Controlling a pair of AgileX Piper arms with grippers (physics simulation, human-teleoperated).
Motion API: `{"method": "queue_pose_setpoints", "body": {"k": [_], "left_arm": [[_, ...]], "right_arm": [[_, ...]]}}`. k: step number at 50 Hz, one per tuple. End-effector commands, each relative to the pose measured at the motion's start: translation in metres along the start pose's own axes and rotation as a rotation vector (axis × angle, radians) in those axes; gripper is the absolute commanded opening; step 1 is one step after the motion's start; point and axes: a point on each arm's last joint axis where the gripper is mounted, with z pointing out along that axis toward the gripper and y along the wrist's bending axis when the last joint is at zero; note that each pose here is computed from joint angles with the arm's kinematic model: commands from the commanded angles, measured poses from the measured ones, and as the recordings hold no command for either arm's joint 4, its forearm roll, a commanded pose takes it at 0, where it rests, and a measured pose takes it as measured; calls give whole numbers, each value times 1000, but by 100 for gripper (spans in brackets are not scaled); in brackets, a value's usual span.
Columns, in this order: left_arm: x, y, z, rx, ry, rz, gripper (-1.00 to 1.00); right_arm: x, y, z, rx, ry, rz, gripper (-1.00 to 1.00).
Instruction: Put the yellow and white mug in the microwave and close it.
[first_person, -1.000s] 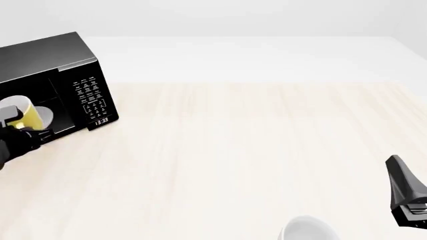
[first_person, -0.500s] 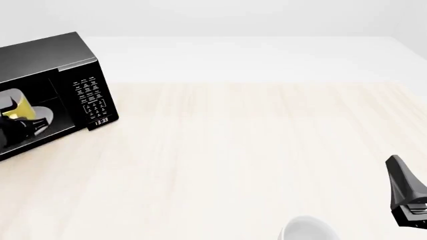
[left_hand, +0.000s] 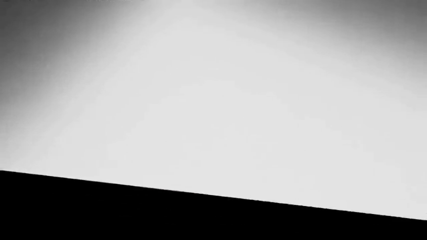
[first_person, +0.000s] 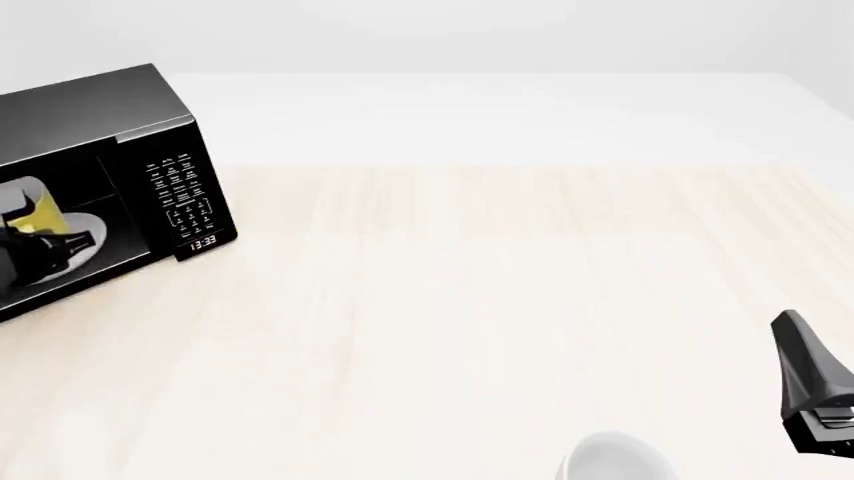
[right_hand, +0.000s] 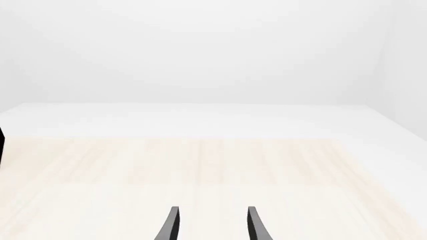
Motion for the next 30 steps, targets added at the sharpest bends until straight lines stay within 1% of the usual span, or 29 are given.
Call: {"method": "queue_pose_setpoints", "body": {"k": [1, 19, 24, 25, 28, 29, 30], "left_arm": [[6, 2, 11, -5, 19, -3, -100], [16, 1, 19, -5, 46, 18, -100], [17, 5, 21, -12, 54, 16, -100], [18, 8, 21, -18, 54, 16, -100], [18, 8, 22, -18, 60, 15, -100], [18, 8, 21, -18, 59, 17, 100], [18, 7, 22, -18, 61, 13, 100]], "right_arm": [[0, 0, 0, 1, 0, 0, 100], [0, 0, 0, 1, 0, 0, 100], [0, 0, 0, 1, 0, 0, 100], [0, 0, 0, 1, 0, 0, 100], [0, 0, 0, 1, 0, 0, 100], [0, 0, 0, 1, 0, 0, 100], [0, 0, 0, 1, 0, 0, 100]]}}
